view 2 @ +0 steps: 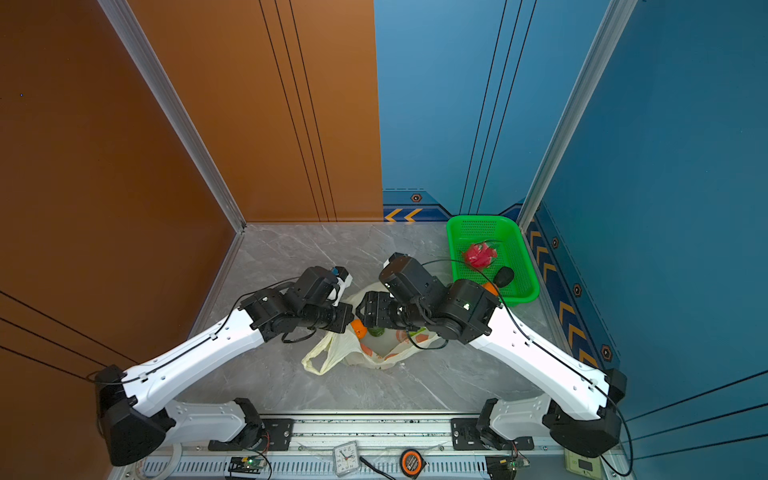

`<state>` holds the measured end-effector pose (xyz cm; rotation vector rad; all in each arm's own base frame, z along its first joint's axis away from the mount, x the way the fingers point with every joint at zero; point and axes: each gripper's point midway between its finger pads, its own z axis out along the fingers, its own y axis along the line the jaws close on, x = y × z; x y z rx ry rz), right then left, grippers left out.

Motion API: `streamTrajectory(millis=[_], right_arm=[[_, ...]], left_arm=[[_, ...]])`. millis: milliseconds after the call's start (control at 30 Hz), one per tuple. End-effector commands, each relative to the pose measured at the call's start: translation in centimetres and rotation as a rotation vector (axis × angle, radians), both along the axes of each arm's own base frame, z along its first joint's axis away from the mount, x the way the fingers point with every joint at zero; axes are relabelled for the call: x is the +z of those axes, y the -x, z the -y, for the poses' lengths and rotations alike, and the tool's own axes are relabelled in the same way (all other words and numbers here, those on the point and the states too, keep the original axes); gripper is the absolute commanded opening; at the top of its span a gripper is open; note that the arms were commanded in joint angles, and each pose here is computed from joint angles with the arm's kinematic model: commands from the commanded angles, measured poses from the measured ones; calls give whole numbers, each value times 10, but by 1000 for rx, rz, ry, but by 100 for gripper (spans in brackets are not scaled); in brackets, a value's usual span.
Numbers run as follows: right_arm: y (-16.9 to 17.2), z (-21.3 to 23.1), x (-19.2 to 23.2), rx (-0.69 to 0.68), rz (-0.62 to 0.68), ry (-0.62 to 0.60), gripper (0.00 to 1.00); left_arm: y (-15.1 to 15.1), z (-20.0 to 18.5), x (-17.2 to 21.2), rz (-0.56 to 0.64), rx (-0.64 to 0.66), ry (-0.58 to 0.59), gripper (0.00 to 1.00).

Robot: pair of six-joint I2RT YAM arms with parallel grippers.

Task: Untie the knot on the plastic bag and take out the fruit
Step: 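Move the right gripper back over the bag mouth while the left gripper holds the bag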

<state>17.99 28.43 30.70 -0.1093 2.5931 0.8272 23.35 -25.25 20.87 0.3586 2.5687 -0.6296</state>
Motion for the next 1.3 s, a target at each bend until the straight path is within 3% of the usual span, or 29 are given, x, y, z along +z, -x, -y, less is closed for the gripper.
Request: streamTrajectory(millis=[0,400,667,867,1267], right_arm=[[-5,-2,-18,-23,12,45,77],[-24,21,-108,51,31,368,74],[-2,51,-173,145,13,560,75],[15,59,-193,197,46,604,76],[23,8,-179,395,84,494,78]], left_arm=[[-1,1,16,28,-21,37,2],[0,4,13,9,-34,42,2],[-4,-2,14,5,-13,54,2],[-6,-4,13,-4,-5,57,2],[-10,3,14,-12,-24,62,2]])
